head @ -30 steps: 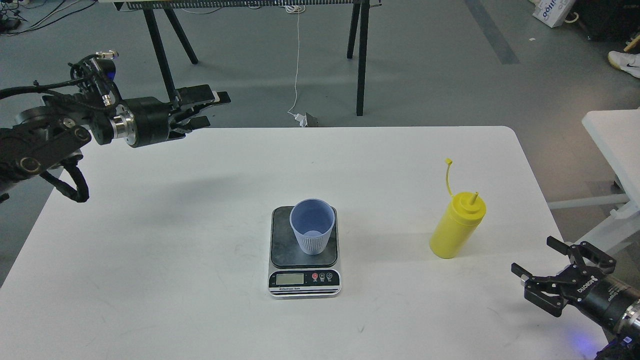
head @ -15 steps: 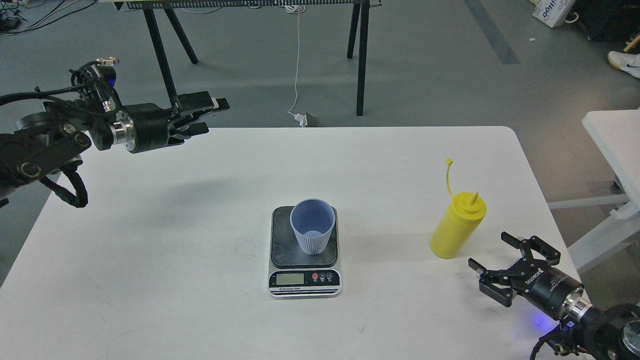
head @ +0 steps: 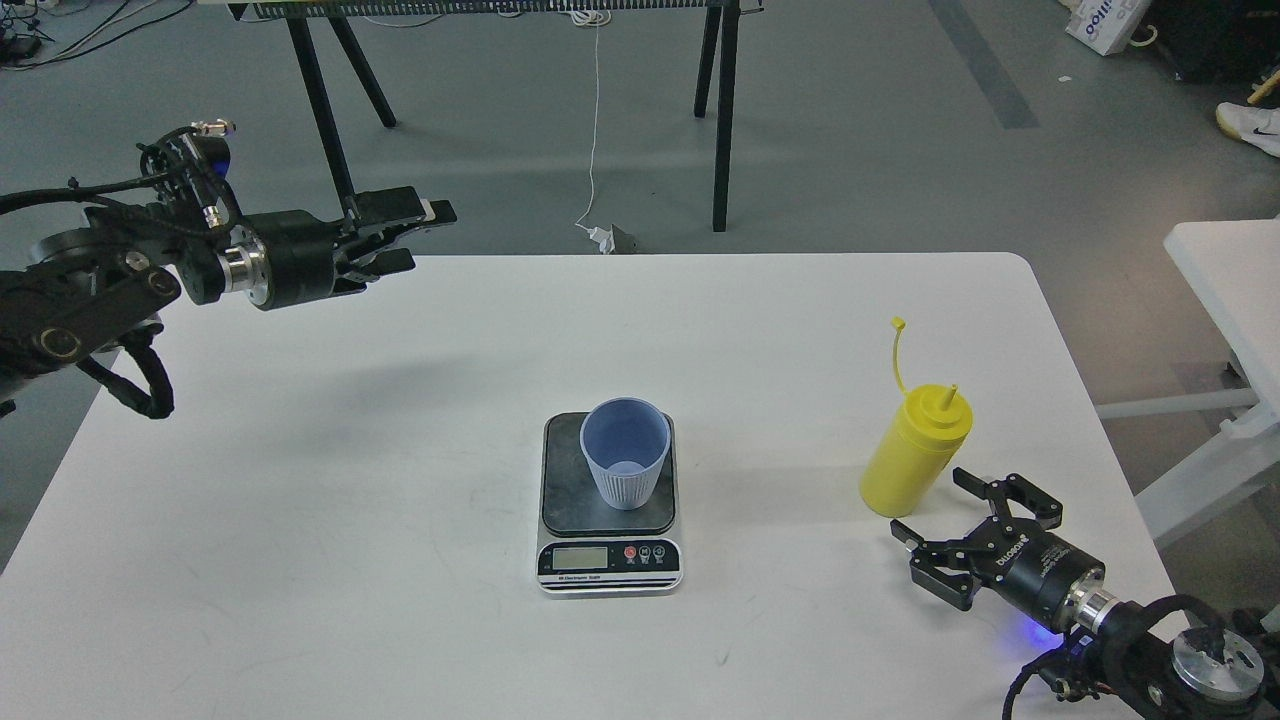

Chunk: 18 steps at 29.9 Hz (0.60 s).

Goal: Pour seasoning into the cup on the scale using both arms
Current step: 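Move the right gripper low beside the yellow bottle and grasp it, then lift the yellow bottle and swing it above the cup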

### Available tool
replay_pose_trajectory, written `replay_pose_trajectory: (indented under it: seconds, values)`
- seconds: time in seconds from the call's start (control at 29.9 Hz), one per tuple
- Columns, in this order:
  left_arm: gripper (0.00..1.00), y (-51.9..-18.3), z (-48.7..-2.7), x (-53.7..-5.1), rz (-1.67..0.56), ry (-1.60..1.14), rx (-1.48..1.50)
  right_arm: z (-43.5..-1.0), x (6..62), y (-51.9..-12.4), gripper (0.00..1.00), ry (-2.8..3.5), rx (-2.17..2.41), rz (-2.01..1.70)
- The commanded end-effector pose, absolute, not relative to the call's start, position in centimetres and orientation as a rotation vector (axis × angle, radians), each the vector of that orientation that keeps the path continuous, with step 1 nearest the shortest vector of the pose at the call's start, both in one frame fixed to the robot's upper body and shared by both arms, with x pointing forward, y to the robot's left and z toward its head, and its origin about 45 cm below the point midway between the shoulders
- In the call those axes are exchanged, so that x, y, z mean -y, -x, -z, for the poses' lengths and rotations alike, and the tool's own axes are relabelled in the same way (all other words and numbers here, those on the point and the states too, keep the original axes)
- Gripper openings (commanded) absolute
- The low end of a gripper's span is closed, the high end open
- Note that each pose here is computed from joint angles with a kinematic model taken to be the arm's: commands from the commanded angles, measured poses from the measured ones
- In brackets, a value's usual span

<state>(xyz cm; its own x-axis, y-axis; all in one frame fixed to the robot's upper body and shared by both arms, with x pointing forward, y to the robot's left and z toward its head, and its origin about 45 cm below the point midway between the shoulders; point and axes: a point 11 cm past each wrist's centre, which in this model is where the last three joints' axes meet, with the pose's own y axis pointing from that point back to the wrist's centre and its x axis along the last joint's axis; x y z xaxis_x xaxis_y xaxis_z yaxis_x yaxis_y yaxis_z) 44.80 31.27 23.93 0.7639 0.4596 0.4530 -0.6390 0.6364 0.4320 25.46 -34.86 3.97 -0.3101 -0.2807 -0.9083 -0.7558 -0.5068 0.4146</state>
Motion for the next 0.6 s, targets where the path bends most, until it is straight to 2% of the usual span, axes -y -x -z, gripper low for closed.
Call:
replay_pose_trajectory:
  seconds: [0.0,0.57]
  values:
    - [0.99,-44.8,-23.9,-31.3,-0.640,-0.612,0.316,-4.3,34.7,-26.1,1.00,1.593,-1.302,-1.866]
    - [0.99,-44.4,-23.5,-32.1,-0.651,-0.621,0.302,-3.8,32.8,-28.6,0.98,1.637,-1.306,-1.852]
